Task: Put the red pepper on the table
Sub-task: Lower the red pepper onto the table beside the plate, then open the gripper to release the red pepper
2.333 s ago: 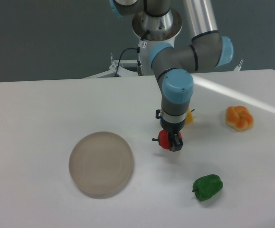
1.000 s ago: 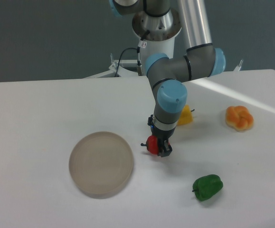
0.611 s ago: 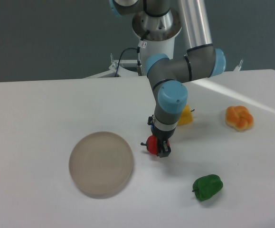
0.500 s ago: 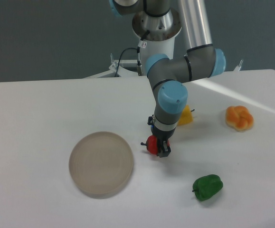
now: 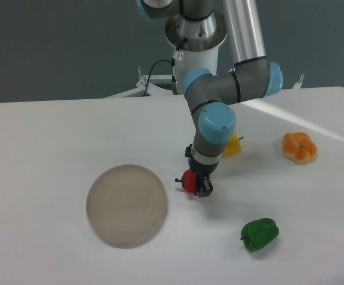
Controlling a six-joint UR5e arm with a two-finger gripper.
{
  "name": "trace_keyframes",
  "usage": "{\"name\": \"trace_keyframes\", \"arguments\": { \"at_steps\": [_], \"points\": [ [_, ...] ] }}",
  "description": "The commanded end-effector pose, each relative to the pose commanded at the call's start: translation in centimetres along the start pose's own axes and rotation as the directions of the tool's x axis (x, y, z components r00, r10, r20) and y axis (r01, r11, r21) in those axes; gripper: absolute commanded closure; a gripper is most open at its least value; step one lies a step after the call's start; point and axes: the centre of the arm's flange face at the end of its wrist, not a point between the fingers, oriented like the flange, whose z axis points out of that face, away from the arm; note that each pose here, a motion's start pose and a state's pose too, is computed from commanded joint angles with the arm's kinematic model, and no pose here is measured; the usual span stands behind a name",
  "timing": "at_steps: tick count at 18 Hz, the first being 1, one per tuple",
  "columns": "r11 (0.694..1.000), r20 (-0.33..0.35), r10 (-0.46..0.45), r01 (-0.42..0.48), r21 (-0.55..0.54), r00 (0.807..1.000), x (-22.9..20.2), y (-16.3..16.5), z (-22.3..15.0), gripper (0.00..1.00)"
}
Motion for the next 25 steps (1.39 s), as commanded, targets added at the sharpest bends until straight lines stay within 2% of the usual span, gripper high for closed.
{"name": "trace_keyframes", "arguments": {
  "at_steps": [8, 11, 12, 17, 25],
  "points": [
    [1.0, -0.004, -0.002, 0.002, 0.0, 1.0, 0.0, 0.2, 0.2, 0.31],
    [1.0, -0.004, -0.004, 0.004, 0.0, 1.0, -0.1, 0.3, 0.2, 0.21],
    [1.0, -0.002, -0.004, 0.004, 0.0, 1.0, -0.1, 0.3, 0.1, 0.13],
    [1.0, 0.012, -0.004, 0.004, -0.001, 1.0, -0.3, 0.5, -0.7, 0.0],
    [0.999, 0.103, -0.037, 0.038, -0.011, 0.994, -3.0, 4.8, -6.1, 0.0]
  ]
}}
